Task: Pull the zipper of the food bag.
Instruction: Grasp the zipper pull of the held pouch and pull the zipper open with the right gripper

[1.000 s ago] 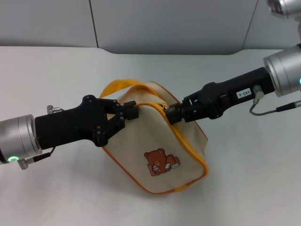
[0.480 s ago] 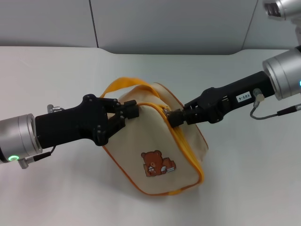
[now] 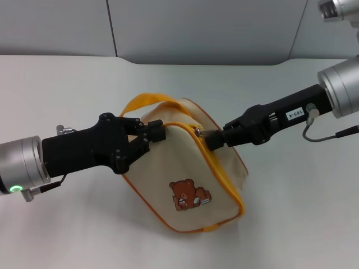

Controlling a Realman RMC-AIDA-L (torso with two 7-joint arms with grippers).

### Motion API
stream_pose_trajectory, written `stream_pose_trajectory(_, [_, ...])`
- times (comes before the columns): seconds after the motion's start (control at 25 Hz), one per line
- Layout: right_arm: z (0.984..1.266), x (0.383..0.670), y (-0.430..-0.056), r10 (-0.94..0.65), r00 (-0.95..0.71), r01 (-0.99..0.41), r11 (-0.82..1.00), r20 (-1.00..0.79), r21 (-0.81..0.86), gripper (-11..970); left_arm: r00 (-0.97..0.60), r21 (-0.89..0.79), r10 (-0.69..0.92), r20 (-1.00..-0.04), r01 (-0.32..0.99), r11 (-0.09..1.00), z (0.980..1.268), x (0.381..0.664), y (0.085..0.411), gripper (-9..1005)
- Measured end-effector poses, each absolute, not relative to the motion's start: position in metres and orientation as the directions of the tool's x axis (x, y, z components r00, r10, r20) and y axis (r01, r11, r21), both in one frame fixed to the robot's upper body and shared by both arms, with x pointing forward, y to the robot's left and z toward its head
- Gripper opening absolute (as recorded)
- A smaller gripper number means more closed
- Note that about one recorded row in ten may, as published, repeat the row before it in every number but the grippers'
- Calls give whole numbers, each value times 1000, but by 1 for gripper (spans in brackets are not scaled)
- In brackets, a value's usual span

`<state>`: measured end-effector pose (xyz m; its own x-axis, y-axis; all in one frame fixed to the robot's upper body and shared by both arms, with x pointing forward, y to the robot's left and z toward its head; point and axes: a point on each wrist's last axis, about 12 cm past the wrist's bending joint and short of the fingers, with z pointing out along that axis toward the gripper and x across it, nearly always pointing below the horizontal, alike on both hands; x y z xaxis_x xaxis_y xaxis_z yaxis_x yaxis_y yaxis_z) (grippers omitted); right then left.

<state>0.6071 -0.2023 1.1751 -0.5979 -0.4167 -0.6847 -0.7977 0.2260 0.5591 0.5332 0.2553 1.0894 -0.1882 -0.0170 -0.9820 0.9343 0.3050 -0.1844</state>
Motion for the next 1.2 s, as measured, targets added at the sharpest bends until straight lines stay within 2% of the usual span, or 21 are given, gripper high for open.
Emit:
stream_pose_trajectory(0.12, [1176,608,-202,-413,-596,-799,224,-688,558,22,-190,-186,-17,-982,934,306,1089,533,255,57])
stream_pose_trajectory(0.32, [1179,609,-200,-414,-590,-804,218,-693,554,106,-190,-186,-16,-982,933,307,1089,533,255,57])
stream_pose_trajectory(0.76, [1183,611,-199,-395,-584,-810,220,-709,544,160,-187,-181,-13,-982,933,312,1089,534,256,52])
stream_pose_trajectory(1.08, [1188,613,-202,-356,-624,-781,237,-696,578,162,-186,-181,-15,-982,930,321,1088,534,257,51])
stream_pose_trajectory(1.2, [1190,614,-204,-350,-636,-771,247,-688,588,122,-186,-181,-15,-982,929,322,1088,534,257,51])
